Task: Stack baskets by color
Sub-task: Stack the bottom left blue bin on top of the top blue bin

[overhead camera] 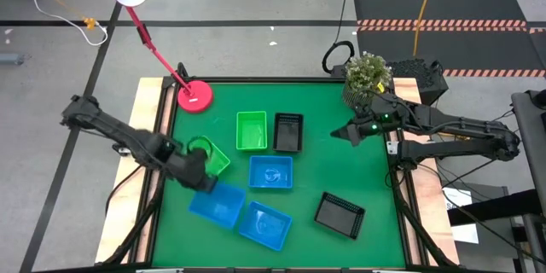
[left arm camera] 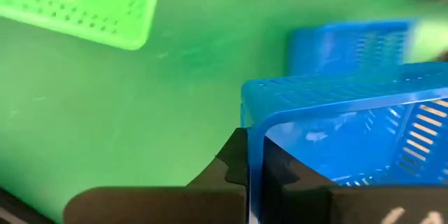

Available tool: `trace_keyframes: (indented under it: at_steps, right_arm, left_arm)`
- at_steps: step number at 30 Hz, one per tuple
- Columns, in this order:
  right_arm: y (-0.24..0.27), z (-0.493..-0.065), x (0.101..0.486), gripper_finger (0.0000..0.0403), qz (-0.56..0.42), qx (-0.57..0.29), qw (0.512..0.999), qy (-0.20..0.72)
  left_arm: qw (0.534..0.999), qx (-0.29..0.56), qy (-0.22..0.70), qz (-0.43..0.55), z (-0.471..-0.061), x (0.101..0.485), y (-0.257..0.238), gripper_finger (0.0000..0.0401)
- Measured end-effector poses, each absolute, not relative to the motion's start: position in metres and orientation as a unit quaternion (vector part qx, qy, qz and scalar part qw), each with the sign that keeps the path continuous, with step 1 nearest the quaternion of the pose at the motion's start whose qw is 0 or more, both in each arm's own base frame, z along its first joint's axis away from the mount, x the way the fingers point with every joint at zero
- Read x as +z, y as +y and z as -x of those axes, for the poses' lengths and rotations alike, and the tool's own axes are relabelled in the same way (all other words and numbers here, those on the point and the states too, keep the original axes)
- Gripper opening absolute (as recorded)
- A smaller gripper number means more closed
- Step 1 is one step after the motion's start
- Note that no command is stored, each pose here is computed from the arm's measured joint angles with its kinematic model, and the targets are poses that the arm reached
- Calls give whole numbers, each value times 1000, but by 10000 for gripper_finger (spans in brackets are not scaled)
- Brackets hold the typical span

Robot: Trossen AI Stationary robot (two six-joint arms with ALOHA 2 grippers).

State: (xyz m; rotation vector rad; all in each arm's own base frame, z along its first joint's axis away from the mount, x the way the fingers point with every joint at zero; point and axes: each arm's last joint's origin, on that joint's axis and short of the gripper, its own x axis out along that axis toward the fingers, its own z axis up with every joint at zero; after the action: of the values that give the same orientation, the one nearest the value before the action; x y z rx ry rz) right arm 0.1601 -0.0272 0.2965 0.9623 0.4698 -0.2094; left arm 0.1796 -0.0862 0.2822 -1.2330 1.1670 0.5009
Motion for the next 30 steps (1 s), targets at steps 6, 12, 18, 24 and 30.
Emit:
trace_keyframes:
  at_steps: [6, 12, 18, 24, 30]
  right_arm:
    - [-29, -160, 296, 0, -417, -104, 875, 223]
    - [-26, -157, 294, 0, -401, -67, 878, 253]
    - [-23, -149, 289, 0, -375, -42, 878, 294]
    - [-20, -137, 287, 0, -346, -27, 882, 319]
    - [-17, -123, 292, 0, -331, -19, 892, 308]
  left_arm:
    - [616, 289, 489, 546, -171, 339, -58, 1]
    - [587, 355, 465, 560, -180, 377, -37, 1]
    - [576, 372, 444, 577, -205, 394, -26, 0]
    - [572, 366, 450, 581, -239, 400, -20, 0]
    - [579, 358, 451, 577, -273, 392, -16, 0]
